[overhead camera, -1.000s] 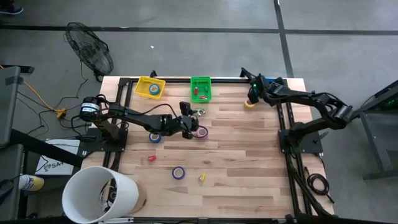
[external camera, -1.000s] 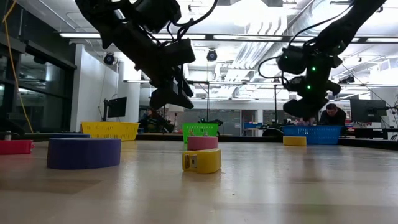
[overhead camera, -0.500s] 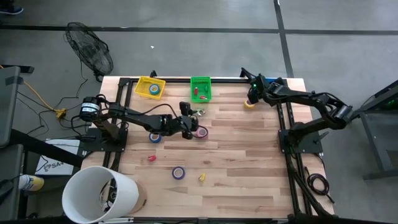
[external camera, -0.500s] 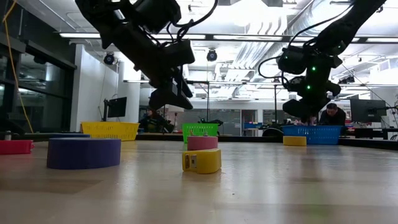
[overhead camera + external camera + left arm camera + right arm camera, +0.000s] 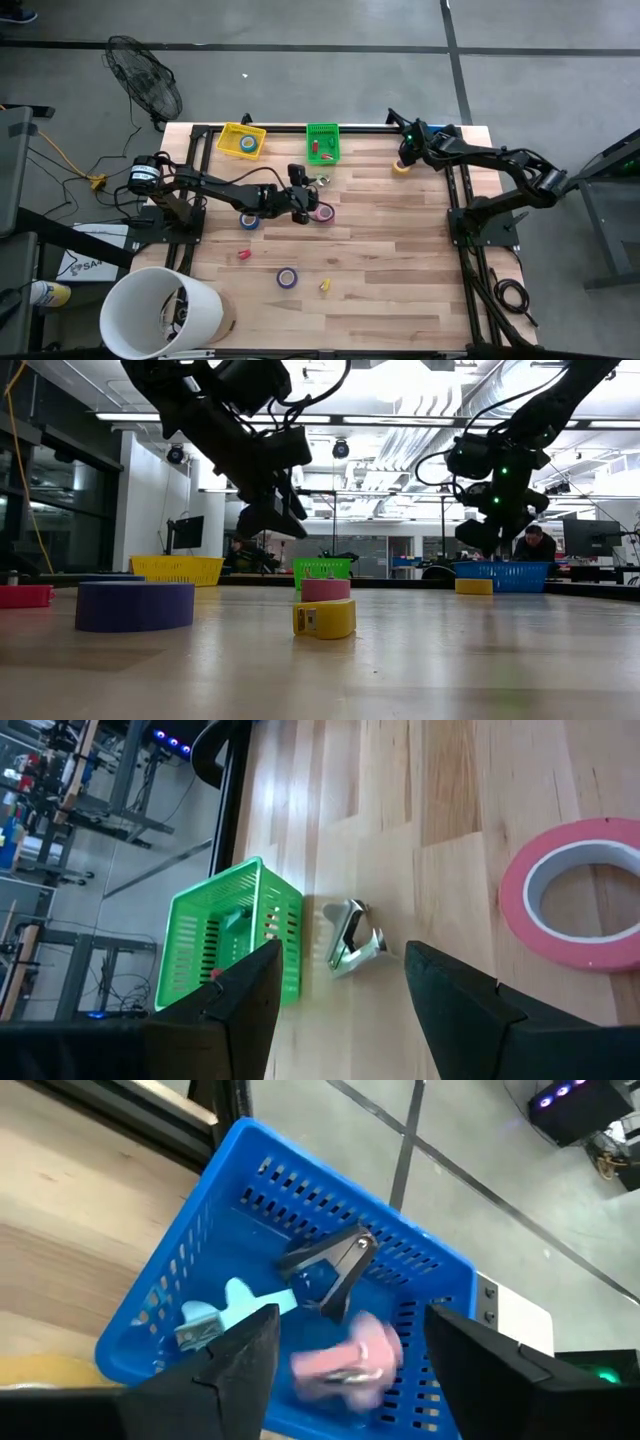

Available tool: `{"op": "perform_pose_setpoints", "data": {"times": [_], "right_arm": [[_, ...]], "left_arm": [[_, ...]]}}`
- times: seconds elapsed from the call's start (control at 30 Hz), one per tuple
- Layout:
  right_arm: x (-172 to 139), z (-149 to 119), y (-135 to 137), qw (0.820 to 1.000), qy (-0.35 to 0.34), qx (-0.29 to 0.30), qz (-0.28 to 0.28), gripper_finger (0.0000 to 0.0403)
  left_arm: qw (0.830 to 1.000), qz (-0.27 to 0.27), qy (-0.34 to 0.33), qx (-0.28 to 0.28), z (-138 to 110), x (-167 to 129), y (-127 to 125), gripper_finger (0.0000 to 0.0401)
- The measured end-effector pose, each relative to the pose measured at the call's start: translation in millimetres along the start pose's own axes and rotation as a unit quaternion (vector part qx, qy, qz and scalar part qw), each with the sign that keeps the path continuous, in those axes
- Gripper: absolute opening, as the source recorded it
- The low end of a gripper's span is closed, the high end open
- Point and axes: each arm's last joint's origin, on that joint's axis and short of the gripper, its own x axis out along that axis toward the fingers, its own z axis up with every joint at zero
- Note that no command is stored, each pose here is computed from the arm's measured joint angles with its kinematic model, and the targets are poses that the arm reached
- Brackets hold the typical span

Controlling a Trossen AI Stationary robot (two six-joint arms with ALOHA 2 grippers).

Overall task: Pick and place Stapler, Stapler remover, tape
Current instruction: Put the gray staple remover into the blue basket

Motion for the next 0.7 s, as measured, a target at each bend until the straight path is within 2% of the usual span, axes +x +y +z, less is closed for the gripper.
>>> {"op": "perform_pose_setpoints", "data": {"times": [0.2, 0.4, 0.6, 0.7], "right_arm": [[0.0, 0.8, 1.1, 1.000, -0.002, 0.003, 0.015, 0.0241], [-3.9, 4.8, 11.2, 0.993, -0.020, -0.019, 0.117, 0.0241], [-14.6, 11.5, 27.7, 0.961, -0.074, -0.088, 0.252, 0.0241], [-21.5, 13.2, 35.8, 0.941, -0.096, -0.105, 0.306, 0.0240]], "left_arm": [[1.000, 0.000, 0.000, -0.001, -0.1, 0.0, -0.1, 0.0207], [1.000, -0.003, 0.001, -0.001, -0.8, 0.8, 0.5, 0.0207], [0.997, -0.081, -0.016, -0.011, -8.0, 9.7, 6.5, 0.0207], [0.995, -0.093, 0.000, -0.044, -15.2, 15.6, 12.9, 0.0207]]}}
